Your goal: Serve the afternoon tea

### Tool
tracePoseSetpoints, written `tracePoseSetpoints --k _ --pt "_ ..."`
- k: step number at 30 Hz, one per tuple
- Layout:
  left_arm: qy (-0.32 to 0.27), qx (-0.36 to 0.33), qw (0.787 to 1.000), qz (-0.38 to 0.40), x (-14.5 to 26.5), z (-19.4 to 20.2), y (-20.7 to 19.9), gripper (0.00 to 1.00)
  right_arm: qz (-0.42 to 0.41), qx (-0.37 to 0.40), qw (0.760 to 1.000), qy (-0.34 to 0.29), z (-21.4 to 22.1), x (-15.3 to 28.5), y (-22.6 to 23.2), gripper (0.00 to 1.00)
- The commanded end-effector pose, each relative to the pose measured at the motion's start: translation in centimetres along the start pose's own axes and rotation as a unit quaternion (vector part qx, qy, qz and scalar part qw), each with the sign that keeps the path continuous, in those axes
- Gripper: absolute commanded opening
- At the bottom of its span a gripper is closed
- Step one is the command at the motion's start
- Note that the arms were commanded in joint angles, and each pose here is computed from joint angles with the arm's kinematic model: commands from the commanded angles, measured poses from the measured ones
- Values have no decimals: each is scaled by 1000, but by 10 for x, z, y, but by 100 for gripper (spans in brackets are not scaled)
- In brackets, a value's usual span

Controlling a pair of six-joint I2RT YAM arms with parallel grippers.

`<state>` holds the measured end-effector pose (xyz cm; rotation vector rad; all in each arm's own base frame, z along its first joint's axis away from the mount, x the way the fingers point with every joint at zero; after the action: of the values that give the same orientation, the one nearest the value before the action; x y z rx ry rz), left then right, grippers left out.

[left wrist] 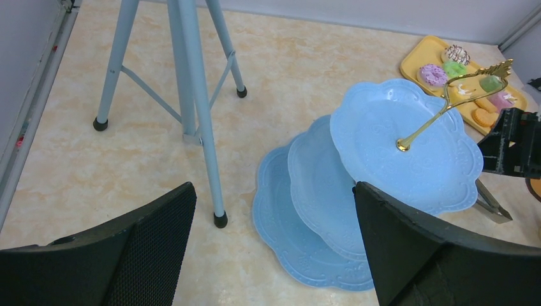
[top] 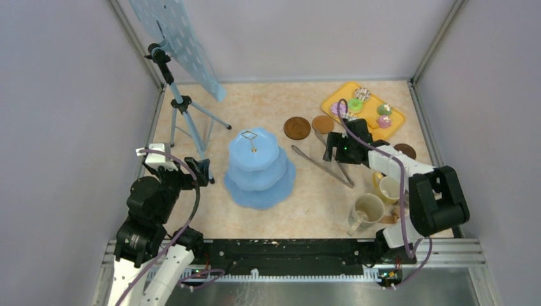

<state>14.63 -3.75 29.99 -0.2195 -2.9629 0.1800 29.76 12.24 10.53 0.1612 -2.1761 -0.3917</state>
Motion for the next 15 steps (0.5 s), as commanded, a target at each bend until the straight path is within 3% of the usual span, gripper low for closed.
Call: tracePoseSetpoints --k 1,15 --pt "-5 -1 1000 0 -4 -3 0 99 17 -3 1000 14 -9 -20 -6 79" --pt "1 -2 1000 -1 -7 -1 0 99 -76 -32 996 43 33 2 31 78"
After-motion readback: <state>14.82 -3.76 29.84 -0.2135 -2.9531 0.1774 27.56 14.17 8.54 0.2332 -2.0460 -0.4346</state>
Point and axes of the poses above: each gripper's point midway between its finger pads, its own x axis back along the fingers, its own y axis along the line the jaws close on, z = x × y, the point moved 5 cm from there along x, back along the fingers, and after that the axes turned 6 degrees about -x, right-handed, at the moved point
